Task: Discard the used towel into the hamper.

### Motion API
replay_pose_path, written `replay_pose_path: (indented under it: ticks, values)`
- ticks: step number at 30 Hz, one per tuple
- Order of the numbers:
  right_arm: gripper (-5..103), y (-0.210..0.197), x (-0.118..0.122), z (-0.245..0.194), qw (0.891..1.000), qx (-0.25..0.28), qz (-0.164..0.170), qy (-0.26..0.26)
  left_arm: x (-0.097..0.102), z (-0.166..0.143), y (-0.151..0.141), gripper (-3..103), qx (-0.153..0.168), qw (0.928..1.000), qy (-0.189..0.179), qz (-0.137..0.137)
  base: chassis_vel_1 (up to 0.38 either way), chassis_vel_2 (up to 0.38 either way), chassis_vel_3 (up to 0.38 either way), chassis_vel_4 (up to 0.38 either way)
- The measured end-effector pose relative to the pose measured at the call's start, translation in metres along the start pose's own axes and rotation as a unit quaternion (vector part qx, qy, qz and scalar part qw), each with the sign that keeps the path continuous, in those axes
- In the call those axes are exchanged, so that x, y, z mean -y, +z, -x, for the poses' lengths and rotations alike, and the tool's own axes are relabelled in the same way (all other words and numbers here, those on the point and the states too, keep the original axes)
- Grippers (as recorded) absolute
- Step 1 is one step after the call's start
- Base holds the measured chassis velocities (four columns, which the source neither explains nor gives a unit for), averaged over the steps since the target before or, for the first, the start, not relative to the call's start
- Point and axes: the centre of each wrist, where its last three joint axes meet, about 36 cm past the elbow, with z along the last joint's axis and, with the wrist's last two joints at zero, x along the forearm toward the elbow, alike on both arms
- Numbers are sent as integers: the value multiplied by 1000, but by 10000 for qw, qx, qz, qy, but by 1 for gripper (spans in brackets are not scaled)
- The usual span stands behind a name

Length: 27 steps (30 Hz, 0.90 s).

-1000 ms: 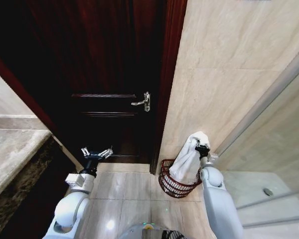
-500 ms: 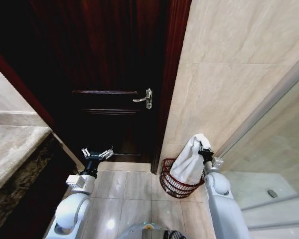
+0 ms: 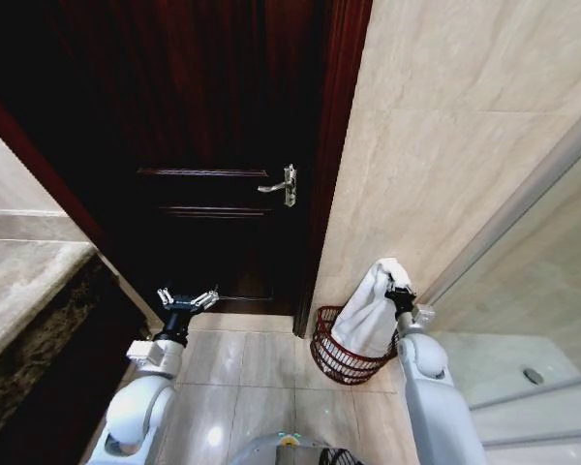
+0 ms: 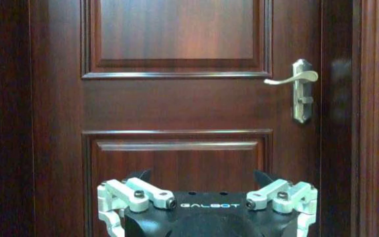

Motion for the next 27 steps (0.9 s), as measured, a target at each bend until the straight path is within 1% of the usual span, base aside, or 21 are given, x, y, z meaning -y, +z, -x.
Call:
replay_pose_path:
  ticks: [27]
  values:
    - [10, 22, 7, 15, 9997, -234, 14, 91, 0, -2, 0, 100, 16, 10000, -3, 16, 0, 0, 0, 0]
